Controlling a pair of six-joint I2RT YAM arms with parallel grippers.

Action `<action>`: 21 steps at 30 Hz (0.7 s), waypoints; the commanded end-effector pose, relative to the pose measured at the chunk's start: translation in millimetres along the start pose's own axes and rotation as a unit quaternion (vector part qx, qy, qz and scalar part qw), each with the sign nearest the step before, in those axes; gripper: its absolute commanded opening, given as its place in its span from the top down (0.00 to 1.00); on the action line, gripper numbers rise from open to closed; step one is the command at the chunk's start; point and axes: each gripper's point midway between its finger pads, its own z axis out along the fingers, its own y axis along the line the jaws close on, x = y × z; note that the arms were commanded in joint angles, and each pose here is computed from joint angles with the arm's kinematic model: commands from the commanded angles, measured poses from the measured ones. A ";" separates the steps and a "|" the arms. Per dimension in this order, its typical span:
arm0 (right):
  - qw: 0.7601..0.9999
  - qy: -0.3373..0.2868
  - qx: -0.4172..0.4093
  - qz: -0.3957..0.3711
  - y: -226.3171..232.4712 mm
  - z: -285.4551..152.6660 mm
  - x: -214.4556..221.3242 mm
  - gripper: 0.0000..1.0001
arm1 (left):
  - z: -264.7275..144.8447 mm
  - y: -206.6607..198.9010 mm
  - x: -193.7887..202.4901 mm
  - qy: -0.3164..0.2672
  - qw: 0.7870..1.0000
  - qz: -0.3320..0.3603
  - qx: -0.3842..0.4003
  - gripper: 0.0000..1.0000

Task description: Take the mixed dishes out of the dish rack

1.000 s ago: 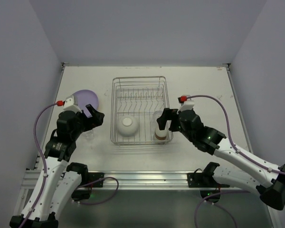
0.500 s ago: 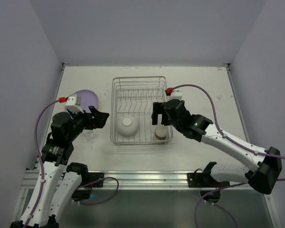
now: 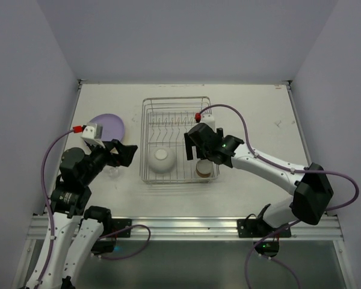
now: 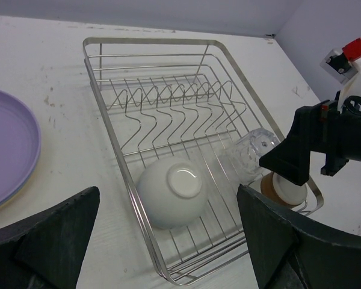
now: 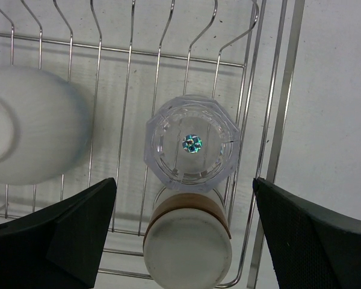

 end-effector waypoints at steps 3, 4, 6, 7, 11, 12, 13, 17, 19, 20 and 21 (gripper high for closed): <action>1.000 -0.019 0.004 0.005 6.9 -1.0 -17.4 0.01 | 0.7 -8.3 -5.4 -0.012 0.999 0.024 0.029 0.00; 1.000 -0.020 0.004 0.005 7.4 -0.3 -18.0 0.01 | 1.1 -9.2 -5.2 -0.009 0.999 0.024 0.031 0.00; 1.000 -0.015 0.006 0.004 8.6 3.2 -15.5 0.01 | 3.5 -6.3 -2.4 0.000 1.000 0.020 0.024 0.00; 1.000 -0.016 0.005 0.004 9.3 3.9 -16.0 0.01 | 3.8 -6.1 -2.9 0.002 1.000 0.019 0.023 0.00; 1.000 -0.014 0.008 0.002 10.6 8.8 -14.7 0.01 | 4.5 0.4 -3.4 0.004 1.000 0.014 0.003 0.00; 1.000 -0.014 0.009 0.002 10.9 9.5 -15.0 0.01 | 4.2 2.1 -3.5 0.003 1.000 0.013 -0.003 0.00; 1.000 -0.016 0.014 0.002 10.2 10.9 -15.6 0.01 | 4.1 3.0 -4.1 0.002 1.000 0.013 -0.005 0.00; 1.000 -0.018 0.014 0.003 11.9 14.6 -18.0 0.02 | 3.1 6.5 -6.2 -0.003 1.000 0.010 -0.017 0.00; 1.000 -0.019 0.014 0.002 13.3 15.7 -20.1 0.03 | 3.9 8.1 -4.3 -0.001 1.000 0.008 -0.021 0.00; 1.000 -0.017 0.017 0.002 12.6 18.4 -19.6 0.04 | 5.0 7.5 -2.9 0.002 1.000 0.006 -0.018 0.00; 1.000 -0.015 0.018 0.001 12.3 19.7 -19.3 0.05 | 8.2 8.1 1.0 0.012 1.000 0.004 -0.018 0.00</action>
